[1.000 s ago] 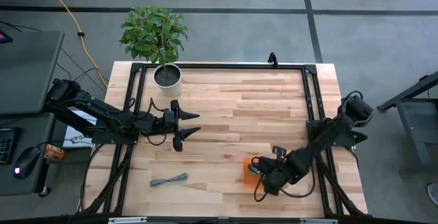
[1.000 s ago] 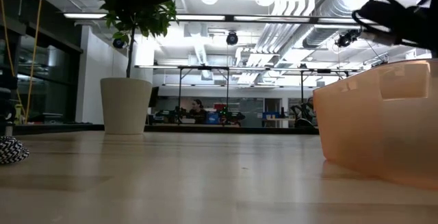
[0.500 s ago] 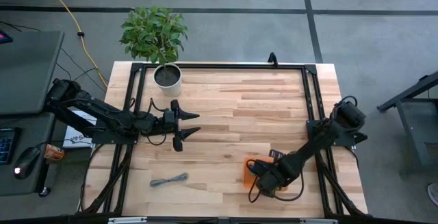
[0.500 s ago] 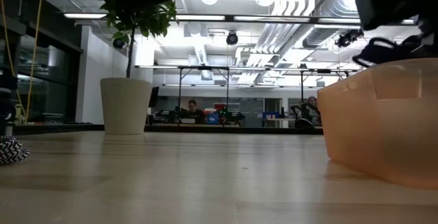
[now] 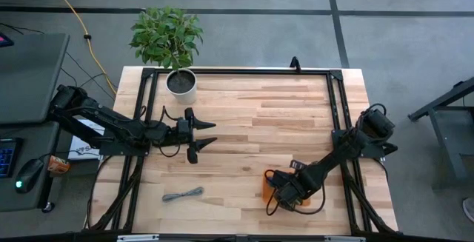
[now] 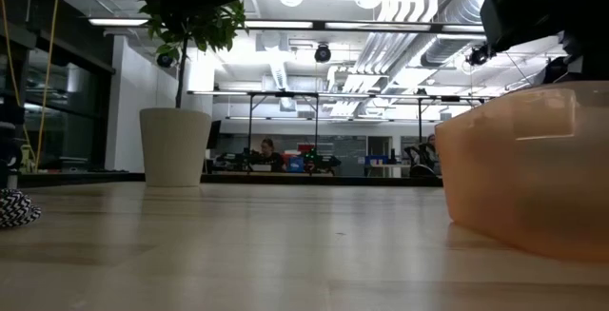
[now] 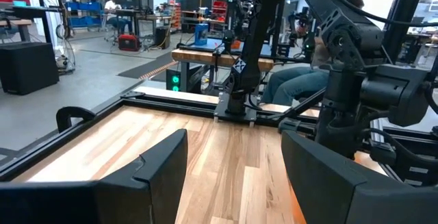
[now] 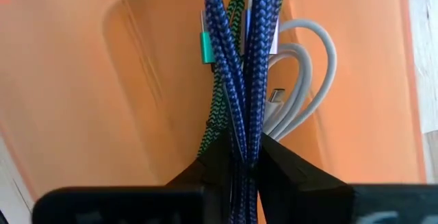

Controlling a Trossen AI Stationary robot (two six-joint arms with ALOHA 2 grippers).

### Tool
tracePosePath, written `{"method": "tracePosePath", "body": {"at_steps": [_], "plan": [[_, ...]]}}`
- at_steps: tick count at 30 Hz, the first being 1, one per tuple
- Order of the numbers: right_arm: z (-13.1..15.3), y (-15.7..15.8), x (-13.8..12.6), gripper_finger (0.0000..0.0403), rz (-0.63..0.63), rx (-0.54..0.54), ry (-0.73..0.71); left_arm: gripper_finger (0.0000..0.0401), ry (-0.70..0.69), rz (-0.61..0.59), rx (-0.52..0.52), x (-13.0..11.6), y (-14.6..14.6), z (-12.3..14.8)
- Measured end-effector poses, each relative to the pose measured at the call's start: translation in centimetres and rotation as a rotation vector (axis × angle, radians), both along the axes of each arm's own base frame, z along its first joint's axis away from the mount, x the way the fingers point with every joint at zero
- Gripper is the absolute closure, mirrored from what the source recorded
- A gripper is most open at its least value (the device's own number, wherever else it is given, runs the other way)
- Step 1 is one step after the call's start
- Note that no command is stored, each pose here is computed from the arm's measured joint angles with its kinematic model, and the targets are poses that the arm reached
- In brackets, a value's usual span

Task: Pick and place USB-C Cables
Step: Put the violet charger cable into the orange bin

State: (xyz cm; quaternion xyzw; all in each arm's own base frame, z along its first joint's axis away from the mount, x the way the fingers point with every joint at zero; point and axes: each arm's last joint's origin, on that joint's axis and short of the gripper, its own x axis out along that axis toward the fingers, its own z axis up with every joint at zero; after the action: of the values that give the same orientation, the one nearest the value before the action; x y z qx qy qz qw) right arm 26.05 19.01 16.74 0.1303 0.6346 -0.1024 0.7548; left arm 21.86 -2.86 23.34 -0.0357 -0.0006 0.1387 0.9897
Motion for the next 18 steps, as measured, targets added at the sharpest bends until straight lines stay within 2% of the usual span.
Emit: {"method": "tracePosePath", "body": {"at_steps": [8,14,18], "plan": [[-0.01,-0.28,0.22,0.0339,-0.005,0.043,0.030,0.0185,0.000,0.000,0.000,0.00,0.00,0.00],[-0.01,-0.34,0.23,0.0263,-0.006,0.041,0.031,0.0185,0.000,0.000,0.000,0.00,0.00,0.00],[0.20,-0.37,0.19,0.0202,0.073,0.066,0.048,0.0185,0.000,0.011,0.000,-0.01,0.02,0.00]]}}
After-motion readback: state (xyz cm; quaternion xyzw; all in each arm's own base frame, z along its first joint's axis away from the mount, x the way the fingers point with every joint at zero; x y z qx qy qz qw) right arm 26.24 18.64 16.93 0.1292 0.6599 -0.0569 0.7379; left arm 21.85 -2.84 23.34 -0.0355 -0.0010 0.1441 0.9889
